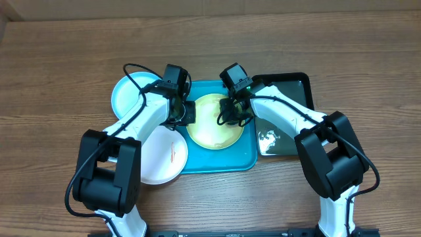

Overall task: Clean dirty plates on tray and stack at the side
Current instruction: 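Scrub the yellow plate with the sponge while the left gripper holds it, then return the sponge to the basin and move the right gripper aside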

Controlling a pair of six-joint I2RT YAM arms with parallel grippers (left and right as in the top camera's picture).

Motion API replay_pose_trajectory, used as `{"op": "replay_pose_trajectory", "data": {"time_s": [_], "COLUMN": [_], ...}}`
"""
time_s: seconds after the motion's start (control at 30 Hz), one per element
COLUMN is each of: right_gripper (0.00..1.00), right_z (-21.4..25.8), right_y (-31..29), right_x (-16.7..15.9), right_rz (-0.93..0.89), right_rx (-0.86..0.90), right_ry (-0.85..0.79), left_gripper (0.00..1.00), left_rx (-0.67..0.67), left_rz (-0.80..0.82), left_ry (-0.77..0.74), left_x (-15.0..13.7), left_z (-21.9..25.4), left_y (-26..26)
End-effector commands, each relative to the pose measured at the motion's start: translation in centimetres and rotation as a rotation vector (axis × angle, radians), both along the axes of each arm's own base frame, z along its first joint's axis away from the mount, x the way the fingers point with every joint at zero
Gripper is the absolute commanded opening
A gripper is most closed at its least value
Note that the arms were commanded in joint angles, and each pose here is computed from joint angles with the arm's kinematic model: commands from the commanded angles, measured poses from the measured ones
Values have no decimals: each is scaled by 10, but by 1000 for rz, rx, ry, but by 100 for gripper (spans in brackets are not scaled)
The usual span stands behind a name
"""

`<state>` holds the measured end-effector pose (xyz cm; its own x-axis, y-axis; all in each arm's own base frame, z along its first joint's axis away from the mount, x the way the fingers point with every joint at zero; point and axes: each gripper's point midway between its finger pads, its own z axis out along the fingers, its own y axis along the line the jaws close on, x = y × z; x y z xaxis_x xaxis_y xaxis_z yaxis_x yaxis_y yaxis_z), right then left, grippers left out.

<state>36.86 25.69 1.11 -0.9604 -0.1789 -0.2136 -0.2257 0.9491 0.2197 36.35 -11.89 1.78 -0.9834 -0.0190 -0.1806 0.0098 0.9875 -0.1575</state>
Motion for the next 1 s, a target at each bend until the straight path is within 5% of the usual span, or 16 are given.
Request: {"op": "replay_pose_trajectory", "data": {"time_s": [0.0, 0.27, 0.47, 0.77, 0.97], "right_gripper": [4, 4, 4, 4, 4], "right_z": [-6, 98, 167, 137, 102], "right_y": [44, 54, 10, -150, -195], "right_x": [-47, -14, 1, -7, -22], "right_rz": [161, 221, 154, -197, -255], "right_rx": [201, 454, 463, -15, -223], "right_ry": [165, 89, -21, 72, 113], "left_gripper": [4, 4, 4, 4, 4], "left_rx": [1, 1, 1, 1, 0], "left_rz": [0, 0, 0, 0, -1], "left_ry": [13, 13, 13, 12, 12], "left_x": [-1, -1, -1, -1, -1], "left_z": [-5, -5, -5, -4, -4], "left_y": [1, 1, 1, 1, 0]}}
